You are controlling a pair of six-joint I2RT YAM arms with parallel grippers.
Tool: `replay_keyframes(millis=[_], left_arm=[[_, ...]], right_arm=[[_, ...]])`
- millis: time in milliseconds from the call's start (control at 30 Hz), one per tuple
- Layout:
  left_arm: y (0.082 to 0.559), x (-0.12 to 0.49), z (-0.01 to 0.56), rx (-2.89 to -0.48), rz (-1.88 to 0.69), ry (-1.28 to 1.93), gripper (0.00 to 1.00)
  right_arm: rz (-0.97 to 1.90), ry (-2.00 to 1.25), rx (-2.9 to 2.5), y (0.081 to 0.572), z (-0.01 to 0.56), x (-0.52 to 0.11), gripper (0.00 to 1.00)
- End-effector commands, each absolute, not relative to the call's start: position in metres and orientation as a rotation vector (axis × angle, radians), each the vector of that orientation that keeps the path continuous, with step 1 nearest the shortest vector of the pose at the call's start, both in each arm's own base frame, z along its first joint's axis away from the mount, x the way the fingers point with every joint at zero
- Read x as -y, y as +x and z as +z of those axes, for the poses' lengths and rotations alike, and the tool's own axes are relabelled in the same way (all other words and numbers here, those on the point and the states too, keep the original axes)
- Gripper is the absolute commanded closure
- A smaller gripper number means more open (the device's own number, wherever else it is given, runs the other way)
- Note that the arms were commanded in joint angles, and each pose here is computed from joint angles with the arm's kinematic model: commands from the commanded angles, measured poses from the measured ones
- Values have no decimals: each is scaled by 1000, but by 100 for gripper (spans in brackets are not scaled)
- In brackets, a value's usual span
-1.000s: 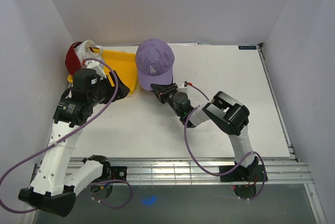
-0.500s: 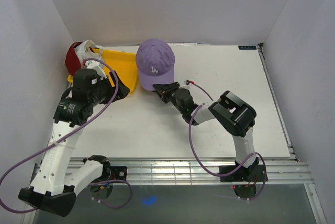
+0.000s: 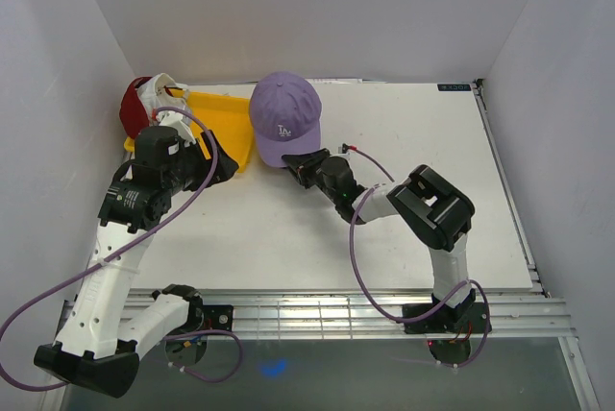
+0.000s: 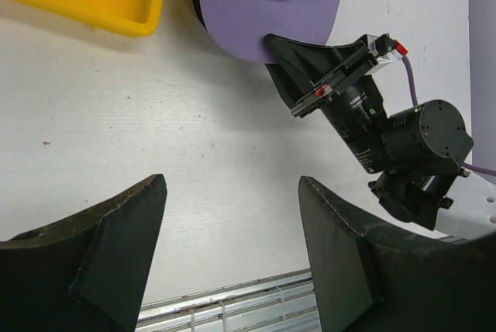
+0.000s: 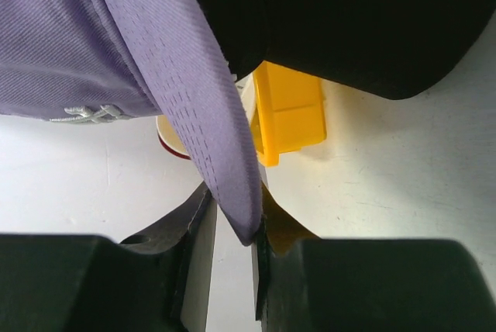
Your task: Stack the hats
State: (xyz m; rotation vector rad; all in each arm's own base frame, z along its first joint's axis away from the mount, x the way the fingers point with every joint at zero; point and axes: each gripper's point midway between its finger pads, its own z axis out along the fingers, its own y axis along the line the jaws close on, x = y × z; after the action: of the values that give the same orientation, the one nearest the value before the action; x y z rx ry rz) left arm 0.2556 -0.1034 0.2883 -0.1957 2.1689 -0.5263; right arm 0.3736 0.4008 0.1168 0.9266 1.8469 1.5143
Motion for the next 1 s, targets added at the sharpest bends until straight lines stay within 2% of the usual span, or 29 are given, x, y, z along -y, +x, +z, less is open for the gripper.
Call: replay_keyframes(millis=[0,700,900,967], left_arm=[[256,103,287,-2163,-516,-185,21],[256,103,288,-2159,-524,-187,21],[256,107,288,-2163,-551,-189,21],[256,109,289,-2162,-565,-189,21]], right_arm=[[1036,1019,-2214,350,0,-358,92],[770,1070,-2398,341,-29,-333,92],[780,1059,-2445,339,-29,-334,92],[767,1051,-2453,339,-27,-332,86]])
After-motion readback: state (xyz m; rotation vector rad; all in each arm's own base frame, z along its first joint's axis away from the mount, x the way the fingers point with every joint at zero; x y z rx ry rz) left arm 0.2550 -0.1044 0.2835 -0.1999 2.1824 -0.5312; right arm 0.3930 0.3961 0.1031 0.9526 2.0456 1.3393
